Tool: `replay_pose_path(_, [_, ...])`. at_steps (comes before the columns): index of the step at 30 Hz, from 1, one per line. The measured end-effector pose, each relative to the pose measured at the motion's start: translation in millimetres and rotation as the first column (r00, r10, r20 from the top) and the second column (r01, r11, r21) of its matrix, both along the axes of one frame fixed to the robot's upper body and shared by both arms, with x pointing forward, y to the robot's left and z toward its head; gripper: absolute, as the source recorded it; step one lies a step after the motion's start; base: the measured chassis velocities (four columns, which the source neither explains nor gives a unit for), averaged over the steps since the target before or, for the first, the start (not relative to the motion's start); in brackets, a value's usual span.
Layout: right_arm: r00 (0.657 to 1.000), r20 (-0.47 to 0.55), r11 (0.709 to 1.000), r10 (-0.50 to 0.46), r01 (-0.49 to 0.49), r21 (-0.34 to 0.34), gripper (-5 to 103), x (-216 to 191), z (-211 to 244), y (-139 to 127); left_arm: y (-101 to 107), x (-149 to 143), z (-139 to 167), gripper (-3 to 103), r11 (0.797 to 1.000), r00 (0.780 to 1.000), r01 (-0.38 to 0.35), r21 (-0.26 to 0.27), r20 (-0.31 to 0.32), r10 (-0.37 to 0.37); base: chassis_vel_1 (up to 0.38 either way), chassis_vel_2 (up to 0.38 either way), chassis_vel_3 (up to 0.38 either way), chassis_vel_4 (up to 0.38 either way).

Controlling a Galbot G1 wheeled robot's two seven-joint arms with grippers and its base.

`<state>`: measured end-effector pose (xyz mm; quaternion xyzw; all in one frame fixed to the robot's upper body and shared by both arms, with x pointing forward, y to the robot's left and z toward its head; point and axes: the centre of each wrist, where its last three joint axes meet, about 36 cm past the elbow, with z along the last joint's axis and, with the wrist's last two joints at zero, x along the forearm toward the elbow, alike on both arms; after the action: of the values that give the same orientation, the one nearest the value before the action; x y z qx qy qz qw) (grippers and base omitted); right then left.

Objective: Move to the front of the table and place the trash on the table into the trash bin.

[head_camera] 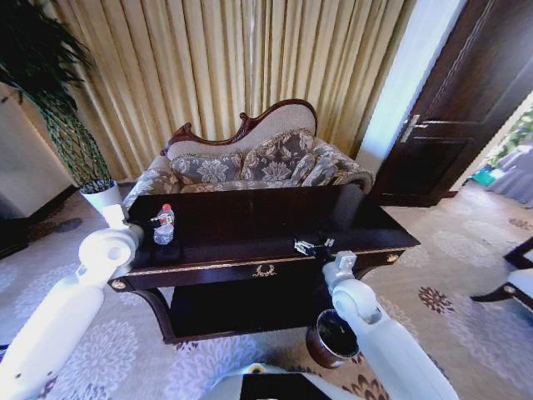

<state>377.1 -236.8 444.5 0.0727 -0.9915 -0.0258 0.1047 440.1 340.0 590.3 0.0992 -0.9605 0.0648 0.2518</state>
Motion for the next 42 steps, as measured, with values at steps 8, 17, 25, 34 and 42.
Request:
replay_pose_path(8, [1.0, 0.001, 1.0, -0.001, 0.001, 0.005, 100, 0, 0, 0, 0, 2, -1, 100, 1.0, 1.0, 0.009, -0.029, -0.009, -0.009, 0.0, 0.0, 0.0, 0.0])
replay_pose_path(17, [0.999, 0.053, 0.998, 0.008, -0.012, 0.065, 100, 6, 19, 1, 0, 0, -1, 100, 0.999, 1.0, 0.01, -0.032, -0.011, -0.011, 0.0, 0.0, 0.0, 0.0])
replay_pose_path(25, [0.993, 0.115, 0.999, 0.012, -0.018, 0.046, 100, 13, 38, -5, 0, 1, -5, 100, 0.999, 1.0, 0.008, -0.039, -0.019, -0.008, 0.0, 0.0, 0.0, 0.0])
replay_pose_path(34, [0.989, 0.143, 0.999, 0.022, -0.028, 0.041, 100, 23, 50, -8, 2, 2, -7, 100, 0.998, 0.999, 0.009, -0.065, -0.032, -0.011, 0.0, 0.0, 0.0, 0.0])
replay_pose_path(42, [0.99, 0.142, 0.998, 0.023, -0.031, 0.051, 100, 25, 51, -8, 4, 4, -7, 101, 0.997, 0.999, 0.009, -0.077, -0.038, -0.012, 0.0, 0.0, 0.0, 0.0])
